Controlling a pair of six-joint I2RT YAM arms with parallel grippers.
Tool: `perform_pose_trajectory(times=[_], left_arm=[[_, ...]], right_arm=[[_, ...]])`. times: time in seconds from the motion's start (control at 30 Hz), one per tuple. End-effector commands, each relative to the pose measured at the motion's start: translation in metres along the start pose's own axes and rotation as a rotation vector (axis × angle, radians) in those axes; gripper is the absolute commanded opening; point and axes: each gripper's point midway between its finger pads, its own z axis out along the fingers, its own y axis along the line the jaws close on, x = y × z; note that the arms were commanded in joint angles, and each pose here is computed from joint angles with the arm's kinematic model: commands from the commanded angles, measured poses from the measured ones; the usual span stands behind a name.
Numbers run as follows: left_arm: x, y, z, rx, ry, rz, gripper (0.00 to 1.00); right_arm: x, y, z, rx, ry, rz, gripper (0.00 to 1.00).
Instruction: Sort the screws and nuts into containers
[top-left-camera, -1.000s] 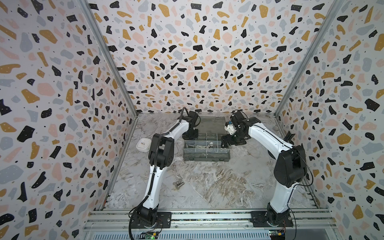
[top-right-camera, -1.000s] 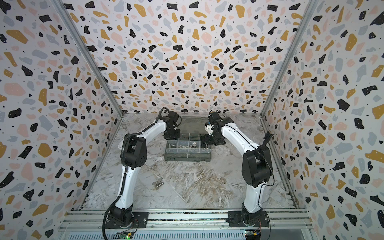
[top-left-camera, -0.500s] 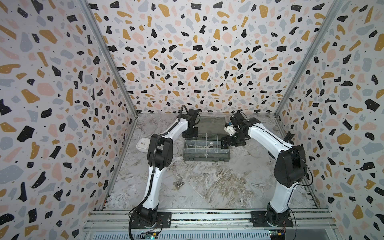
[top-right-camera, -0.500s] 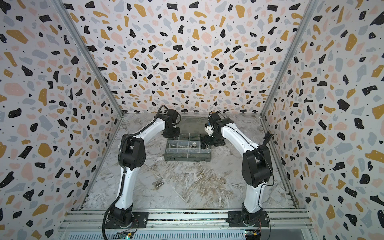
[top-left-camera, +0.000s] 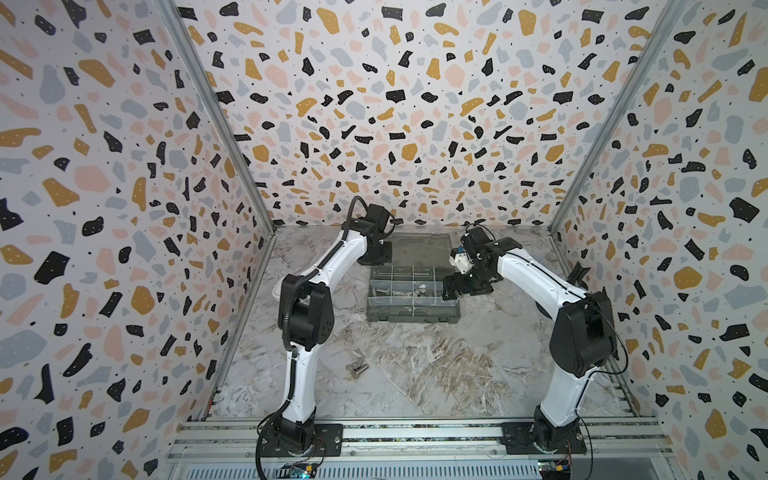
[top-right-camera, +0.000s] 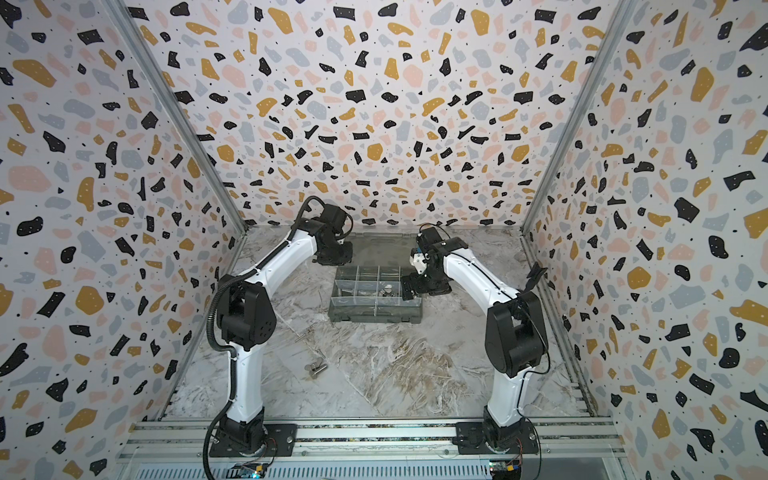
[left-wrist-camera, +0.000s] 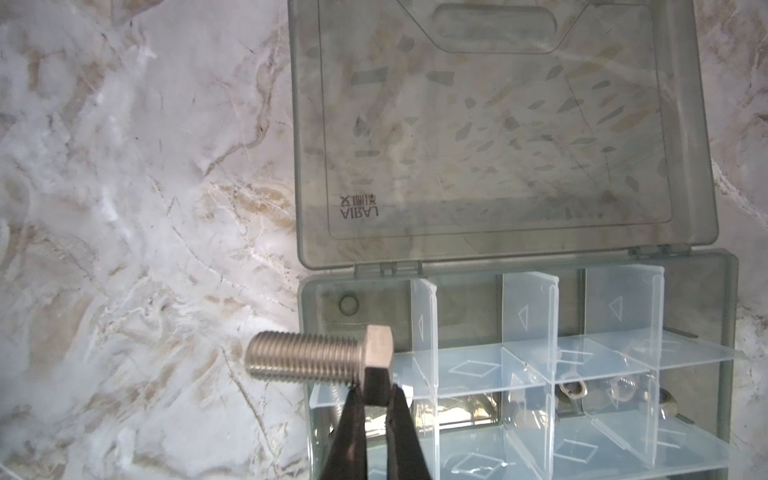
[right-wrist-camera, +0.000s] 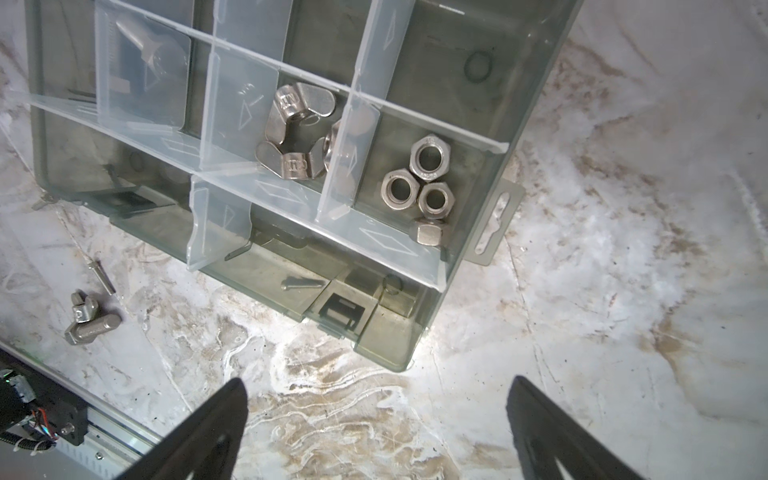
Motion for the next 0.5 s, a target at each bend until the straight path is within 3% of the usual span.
perform_pose_trajectory(times=[0.0,0.47], left_arm=[[0.012,-0.006,-0.016,-0.007,-0.007,0.027,0.01],[0.08,-0.013,-0.013,0.039,0.019,-0.012,0.02]], right_arm=[[0.004,0.012,-0.017,-0.014,-0.038,-0.022,0.99],[0.043,0.031,-0.011,-0.025,0.007,-0.053,0.98]])
